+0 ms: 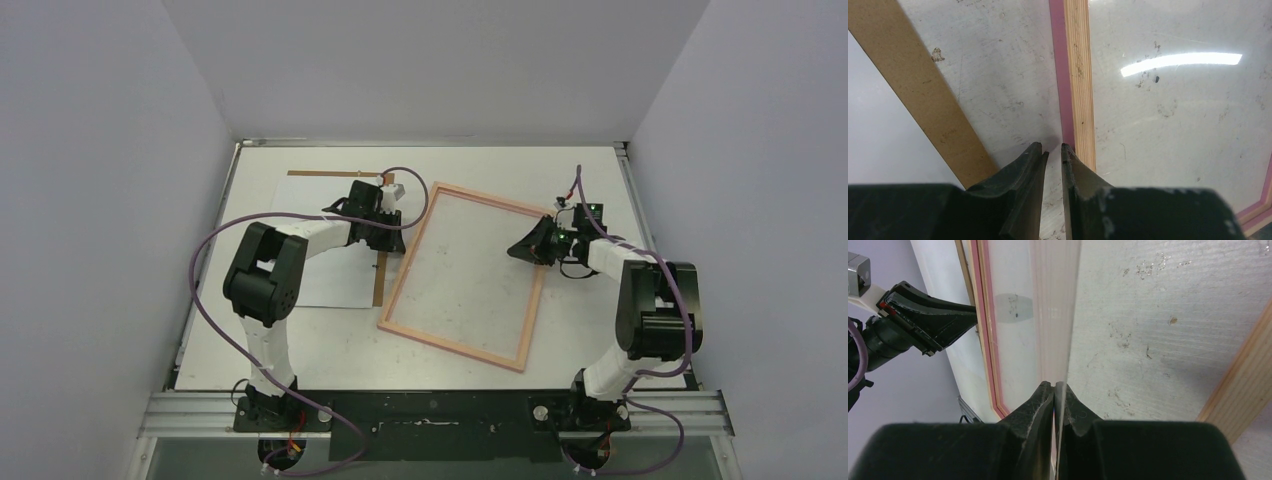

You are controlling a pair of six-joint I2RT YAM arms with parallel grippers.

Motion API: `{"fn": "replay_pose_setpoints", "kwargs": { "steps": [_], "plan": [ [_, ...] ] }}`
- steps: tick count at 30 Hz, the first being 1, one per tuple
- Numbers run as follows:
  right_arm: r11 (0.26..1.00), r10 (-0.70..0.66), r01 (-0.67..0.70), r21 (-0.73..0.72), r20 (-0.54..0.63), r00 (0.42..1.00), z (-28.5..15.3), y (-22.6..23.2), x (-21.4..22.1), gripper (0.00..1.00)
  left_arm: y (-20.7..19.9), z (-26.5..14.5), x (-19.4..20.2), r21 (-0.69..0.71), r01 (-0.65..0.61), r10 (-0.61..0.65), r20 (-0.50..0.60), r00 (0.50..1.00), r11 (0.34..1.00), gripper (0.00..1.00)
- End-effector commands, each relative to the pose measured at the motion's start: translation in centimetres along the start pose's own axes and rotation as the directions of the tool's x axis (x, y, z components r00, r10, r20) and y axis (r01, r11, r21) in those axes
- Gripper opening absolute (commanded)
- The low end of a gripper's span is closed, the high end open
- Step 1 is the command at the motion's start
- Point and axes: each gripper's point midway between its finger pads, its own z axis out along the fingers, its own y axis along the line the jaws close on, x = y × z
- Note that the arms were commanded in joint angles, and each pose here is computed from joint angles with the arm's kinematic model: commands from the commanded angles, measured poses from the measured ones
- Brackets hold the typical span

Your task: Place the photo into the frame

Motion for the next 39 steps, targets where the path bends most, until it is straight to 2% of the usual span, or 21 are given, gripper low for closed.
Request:
{"fn": "replay_pose_setpoints", "kwargs": {
  "steps": [1, 13, 17, 19, 26, 32, 39],
  "plan": [
    [1.000, -0.007, 0.007, 0.004, -0.021, 1.000, 0.2, -0.7, 0.3, 0.05, -0.5, -0.3, -1.6, 0.010, -0.023, 0.023, 0.037, 0.999, 1.000, 0.17],
    [1.000, 0.011, -0.011, 0.005, -0.013, 1.000, 0.6, -0.8, 0.0, 0.05, -0.4, -0.3, -1.4, 0.009, -0.022, 0.022, 0.034, 0.999, 1.000, 0.17],
    [0.998, 0.002, -0.001, 0.064, -0.010, 1.000, 0.7, -1.4, 0.0, 0.10, -0.5, -0.3, -1.5, 0.011, -0.024, 0.023, 0.036, 0.999, 1.000, 0.17],
    [0.993, -0.009, 0.009, 0.116, -0.001, 1.000, 0.6, -1.8, -0.3, 0.16, -0.6, -0.3, -1.6, 0.013, -0.024, 0.024, 0.035, 0.999, 1.000, 0.17],
    [0.962, -0.081, 0.077, 0.264, 0.006, 0.997, -0.3, -1.6, -0.9, 0.61, -0.7, -0.5, -1.7, 0.016, -0.023, 0.022, 0.036, 0.999, 1.000, 0.17],
    [0.919, -0.141, 0.134, 0.372, -0.009, 0.990, -1.0, -1.1, -1.2, 0.77, -0.7, -0.8, -1.9, 0.018, -0.020, 0.019, 0.040, 0.999, 1.000, 0.17],
    [0.866, -0.181, 0.177, 0.468, -0.038, 0.983, -1.7, -1.2, -1.4, 0.85, -0.8, -1.0, -1.9, 0.021, -0.018, 0.017, 0.040, 0.999, 1.000, 0.17]
  ]
}}
